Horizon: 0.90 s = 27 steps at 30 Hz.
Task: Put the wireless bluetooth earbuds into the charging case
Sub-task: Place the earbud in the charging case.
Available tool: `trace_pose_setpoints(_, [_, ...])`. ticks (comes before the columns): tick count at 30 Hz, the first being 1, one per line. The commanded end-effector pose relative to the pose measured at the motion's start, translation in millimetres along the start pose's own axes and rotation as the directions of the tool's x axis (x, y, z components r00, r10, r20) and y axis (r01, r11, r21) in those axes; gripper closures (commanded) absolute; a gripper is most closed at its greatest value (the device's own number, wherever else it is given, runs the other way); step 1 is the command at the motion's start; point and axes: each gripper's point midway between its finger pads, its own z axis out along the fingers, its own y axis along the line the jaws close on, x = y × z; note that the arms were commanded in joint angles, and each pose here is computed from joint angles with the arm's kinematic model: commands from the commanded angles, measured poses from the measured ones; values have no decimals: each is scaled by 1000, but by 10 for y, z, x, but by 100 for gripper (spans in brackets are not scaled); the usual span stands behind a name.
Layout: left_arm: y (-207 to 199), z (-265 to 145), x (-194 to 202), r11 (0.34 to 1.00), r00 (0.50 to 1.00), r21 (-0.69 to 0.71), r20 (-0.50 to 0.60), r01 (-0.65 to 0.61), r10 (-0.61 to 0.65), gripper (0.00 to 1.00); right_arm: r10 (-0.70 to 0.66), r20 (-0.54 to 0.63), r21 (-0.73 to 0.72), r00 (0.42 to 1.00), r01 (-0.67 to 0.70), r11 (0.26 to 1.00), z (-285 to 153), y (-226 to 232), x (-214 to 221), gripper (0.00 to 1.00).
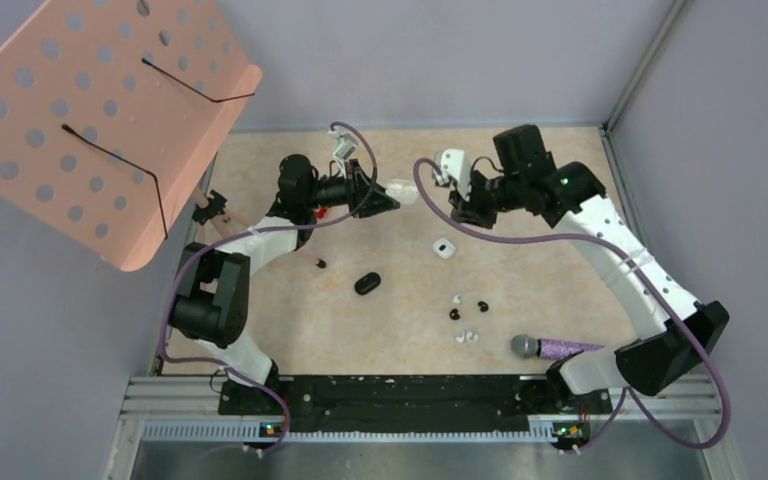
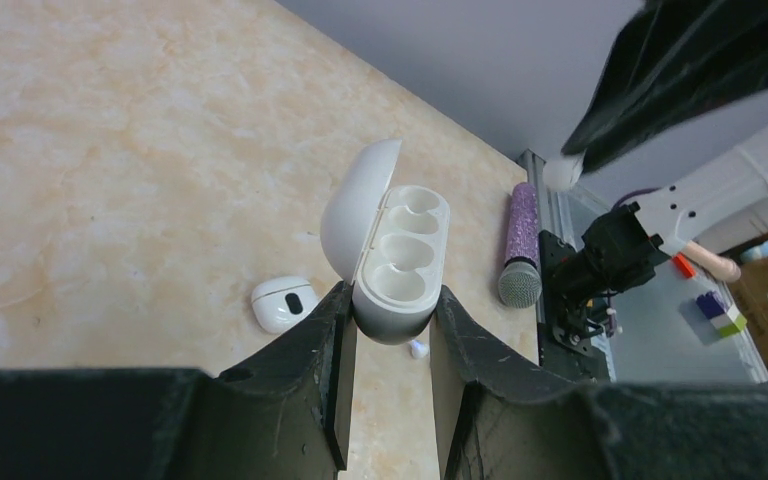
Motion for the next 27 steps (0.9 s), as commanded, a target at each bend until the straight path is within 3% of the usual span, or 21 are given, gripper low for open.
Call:
trace_pose_setpoints(1, [-258, 51, -166, 961, 974, 162, 4, -224, 226, 100, 6, 72, -26, 997, -5, 1000, -176, -75, -494, 100])
trace_pose_setpoints(15, [-430, 61, -85, 904, 929, 227, 9, -361, 369, 100, 7, 132, -104, 991, 7, 995, 143, -120, -1014, 100])
trace_pose_setpoints(27, [-516, 51, -74, 893, 921, 238, 14, -381, 389, 100, 2, 132, -67, 991, 7, 998, 252, -237, -1060, 100])
